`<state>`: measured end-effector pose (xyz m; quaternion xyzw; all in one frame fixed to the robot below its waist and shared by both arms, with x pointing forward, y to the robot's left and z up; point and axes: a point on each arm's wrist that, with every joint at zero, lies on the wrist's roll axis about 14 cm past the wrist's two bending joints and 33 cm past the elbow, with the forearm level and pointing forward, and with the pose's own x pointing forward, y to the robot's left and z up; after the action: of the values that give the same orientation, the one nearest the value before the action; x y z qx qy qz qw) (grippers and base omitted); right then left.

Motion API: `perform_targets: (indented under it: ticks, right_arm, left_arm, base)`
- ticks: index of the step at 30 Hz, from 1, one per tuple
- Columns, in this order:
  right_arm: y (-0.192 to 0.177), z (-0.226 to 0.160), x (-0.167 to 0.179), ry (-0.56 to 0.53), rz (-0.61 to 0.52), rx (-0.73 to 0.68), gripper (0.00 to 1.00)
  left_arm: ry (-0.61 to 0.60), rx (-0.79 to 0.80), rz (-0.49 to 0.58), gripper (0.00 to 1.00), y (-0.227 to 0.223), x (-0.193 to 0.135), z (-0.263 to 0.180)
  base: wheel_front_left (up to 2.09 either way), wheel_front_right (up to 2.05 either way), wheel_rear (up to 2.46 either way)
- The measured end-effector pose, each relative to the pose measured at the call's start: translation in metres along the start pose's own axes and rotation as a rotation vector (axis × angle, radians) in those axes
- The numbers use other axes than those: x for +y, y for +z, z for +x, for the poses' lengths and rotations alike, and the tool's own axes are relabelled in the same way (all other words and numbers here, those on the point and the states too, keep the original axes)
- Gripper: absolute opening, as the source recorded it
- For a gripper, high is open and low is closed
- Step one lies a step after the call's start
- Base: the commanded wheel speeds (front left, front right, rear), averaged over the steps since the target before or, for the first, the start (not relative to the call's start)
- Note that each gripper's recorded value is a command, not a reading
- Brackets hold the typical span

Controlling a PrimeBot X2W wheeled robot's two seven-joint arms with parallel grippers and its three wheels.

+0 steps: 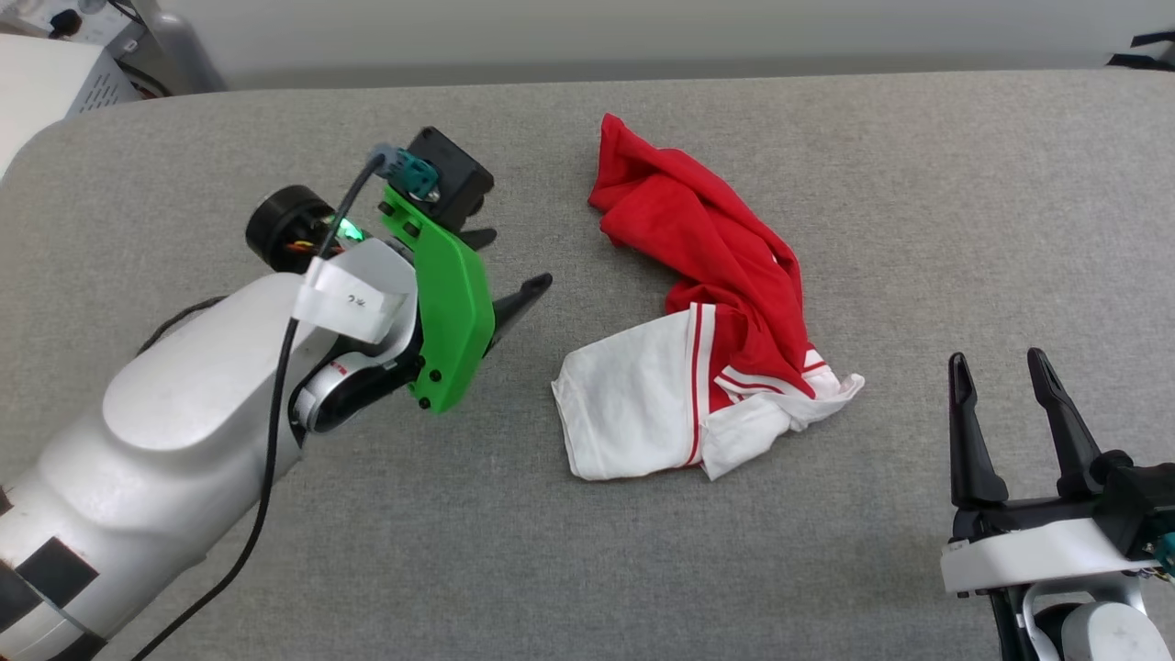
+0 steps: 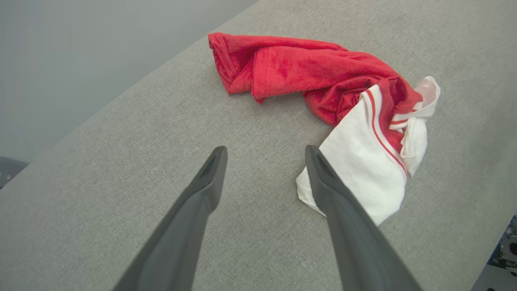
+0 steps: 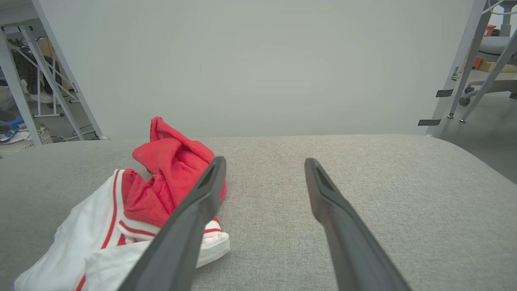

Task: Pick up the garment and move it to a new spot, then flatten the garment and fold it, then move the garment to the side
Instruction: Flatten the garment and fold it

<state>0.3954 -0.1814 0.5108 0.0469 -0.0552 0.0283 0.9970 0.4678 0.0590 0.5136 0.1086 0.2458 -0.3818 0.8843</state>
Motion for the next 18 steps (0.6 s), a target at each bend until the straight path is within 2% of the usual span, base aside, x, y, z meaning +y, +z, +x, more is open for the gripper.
perform_targets:
  ticks: [5,13,18]
  right_arm:
    - [-0.004,0.005,-0.004,-0.011,-0.004,0.007,1.00]
    - [-0.014,0.008,-0.017,-0.044,-0.017,0.035,1.00]
    - [-0.019,0.008,-0.025,-0.069,-0.025,0.050,1.00]
  left_arm:
    - [-0.080,0.168,-0.012,1.00,-0.033,-0.015,0.023]
    - [-0.182,0.333,0.001,1.00,-0.073,-0.040,0.061]
    - [-0.205,0.423,0.018,1.00,-0.101,-0.046,0.075]
  base:
    - [0.00,0.00,0.00]
    - [0.00,0.00,0.00]
    - [0.00,0.00,0.00]
